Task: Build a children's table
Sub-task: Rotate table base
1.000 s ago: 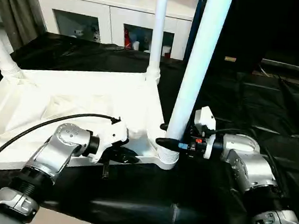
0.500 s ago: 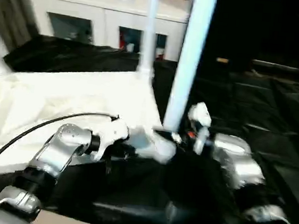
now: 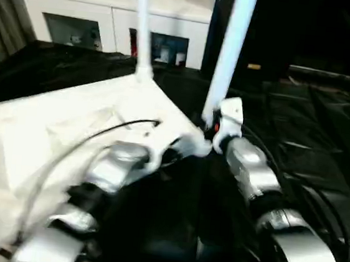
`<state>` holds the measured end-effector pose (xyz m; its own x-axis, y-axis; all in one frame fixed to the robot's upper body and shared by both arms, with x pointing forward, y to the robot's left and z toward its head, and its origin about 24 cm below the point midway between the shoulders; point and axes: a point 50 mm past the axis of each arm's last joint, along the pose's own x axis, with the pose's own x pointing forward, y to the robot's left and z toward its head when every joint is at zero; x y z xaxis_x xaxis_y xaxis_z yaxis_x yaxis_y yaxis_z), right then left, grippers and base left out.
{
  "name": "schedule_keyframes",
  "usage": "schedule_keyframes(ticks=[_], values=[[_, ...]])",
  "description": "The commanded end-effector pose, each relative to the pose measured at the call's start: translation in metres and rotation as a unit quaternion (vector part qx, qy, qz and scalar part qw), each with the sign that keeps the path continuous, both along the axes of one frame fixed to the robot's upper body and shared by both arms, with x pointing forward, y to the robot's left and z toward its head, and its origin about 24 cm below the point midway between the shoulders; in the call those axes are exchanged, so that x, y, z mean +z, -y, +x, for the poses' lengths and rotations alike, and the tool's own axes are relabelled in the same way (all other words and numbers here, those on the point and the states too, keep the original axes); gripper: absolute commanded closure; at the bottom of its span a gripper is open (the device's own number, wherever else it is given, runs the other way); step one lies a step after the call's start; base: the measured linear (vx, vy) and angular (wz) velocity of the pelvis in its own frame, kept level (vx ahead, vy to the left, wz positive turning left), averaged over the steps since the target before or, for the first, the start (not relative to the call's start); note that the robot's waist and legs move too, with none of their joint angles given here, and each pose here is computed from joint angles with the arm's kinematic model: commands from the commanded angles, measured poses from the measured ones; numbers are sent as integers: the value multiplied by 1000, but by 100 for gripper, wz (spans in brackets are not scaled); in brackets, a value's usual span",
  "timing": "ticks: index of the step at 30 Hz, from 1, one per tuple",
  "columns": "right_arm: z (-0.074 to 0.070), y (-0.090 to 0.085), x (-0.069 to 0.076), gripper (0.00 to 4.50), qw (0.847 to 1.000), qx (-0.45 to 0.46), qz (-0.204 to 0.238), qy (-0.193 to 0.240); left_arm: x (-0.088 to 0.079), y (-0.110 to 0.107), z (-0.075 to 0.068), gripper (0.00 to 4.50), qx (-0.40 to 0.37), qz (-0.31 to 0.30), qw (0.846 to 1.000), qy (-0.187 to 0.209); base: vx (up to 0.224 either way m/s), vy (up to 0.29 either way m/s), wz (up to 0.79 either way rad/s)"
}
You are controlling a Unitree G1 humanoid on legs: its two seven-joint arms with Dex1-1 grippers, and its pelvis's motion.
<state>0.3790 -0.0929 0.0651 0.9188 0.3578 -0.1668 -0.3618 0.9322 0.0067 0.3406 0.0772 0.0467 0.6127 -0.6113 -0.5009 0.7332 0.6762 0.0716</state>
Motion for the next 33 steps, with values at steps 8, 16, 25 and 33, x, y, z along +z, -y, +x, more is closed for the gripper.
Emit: schedule_keyframes(ticks=[8, 16, 25, 33], values=[[-24, -4, -56, 262, 992, -4, -28, -124, 19, -3, 10, 450, 37, 2, 998, 48, 0, 0, 0], [-17, -7, -40, 192, 994, 31, 24, -99, 22, -10, 13, 450, 30, 10, 998, 59, 0, 0, 0], [-10, 1, -16, 132, 991, 110, 55, -55, 25, -18, 12, 450, -9, 19, 997, 67, 0, 0, 0], [-20, 27, -3, 63, 975, 220, 31, -24, 25, -26, 4, 450, -75, 18, 995, 59, 0, 0, 0]])
